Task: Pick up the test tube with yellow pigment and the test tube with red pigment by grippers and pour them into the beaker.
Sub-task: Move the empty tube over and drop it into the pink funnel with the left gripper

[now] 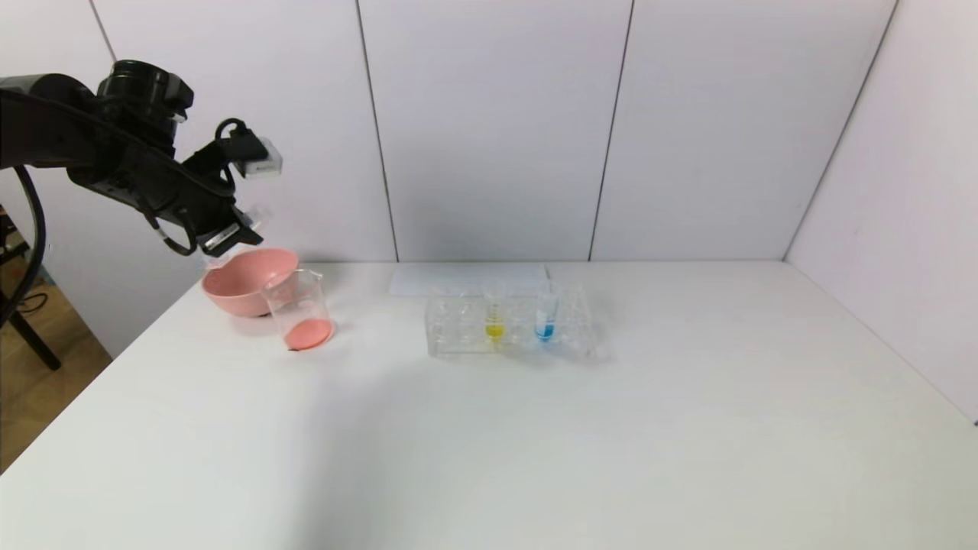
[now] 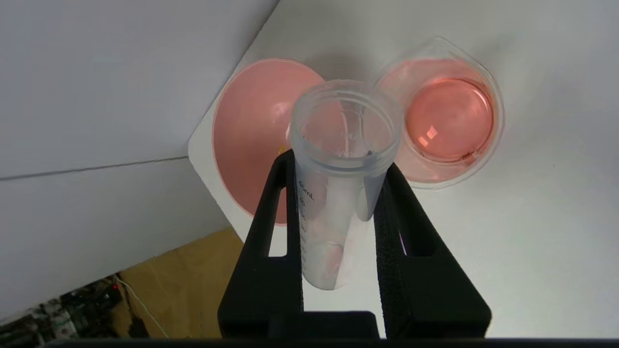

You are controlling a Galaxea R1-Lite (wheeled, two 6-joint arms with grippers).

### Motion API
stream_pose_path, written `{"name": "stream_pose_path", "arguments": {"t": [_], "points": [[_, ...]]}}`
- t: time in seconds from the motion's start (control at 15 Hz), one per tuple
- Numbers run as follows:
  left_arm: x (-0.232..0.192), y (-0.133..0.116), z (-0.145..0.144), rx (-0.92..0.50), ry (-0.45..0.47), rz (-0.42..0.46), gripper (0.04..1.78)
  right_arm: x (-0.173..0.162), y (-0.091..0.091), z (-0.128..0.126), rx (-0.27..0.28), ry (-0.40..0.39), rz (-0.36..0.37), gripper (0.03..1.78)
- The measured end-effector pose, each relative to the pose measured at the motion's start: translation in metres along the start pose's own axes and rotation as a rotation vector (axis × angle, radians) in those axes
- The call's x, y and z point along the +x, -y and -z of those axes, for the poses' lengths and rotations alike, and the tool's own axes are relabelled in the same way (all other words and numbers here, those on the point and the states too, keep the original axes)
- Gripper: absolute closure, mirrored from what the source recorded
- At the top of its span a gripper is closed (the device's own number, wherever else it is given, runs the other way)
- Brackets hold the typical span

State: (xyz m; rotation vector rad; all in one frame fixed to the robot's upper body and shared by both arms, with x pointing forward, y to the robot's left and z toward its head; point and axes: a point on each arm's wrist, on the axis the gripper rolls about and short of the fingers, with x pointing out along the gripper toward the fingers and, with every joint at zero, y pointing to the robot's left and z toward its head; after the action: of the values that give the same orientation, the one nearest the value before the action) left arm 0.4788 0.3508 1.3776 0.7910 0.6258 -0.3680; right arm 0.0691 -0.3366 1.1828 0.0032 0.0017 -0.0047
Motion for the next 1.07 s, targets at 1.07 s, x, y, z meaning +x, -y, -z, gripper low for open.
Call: {"name": "stream_pose_path", "arguments": {"t": [1.07], "points": [[0.051, -0.024, 0.038, -0.910, 0.368, -0.244, 1.38, 0.000, 0.000, 0.000, 0.000, 0.000, 0.000, 0.11]]}}
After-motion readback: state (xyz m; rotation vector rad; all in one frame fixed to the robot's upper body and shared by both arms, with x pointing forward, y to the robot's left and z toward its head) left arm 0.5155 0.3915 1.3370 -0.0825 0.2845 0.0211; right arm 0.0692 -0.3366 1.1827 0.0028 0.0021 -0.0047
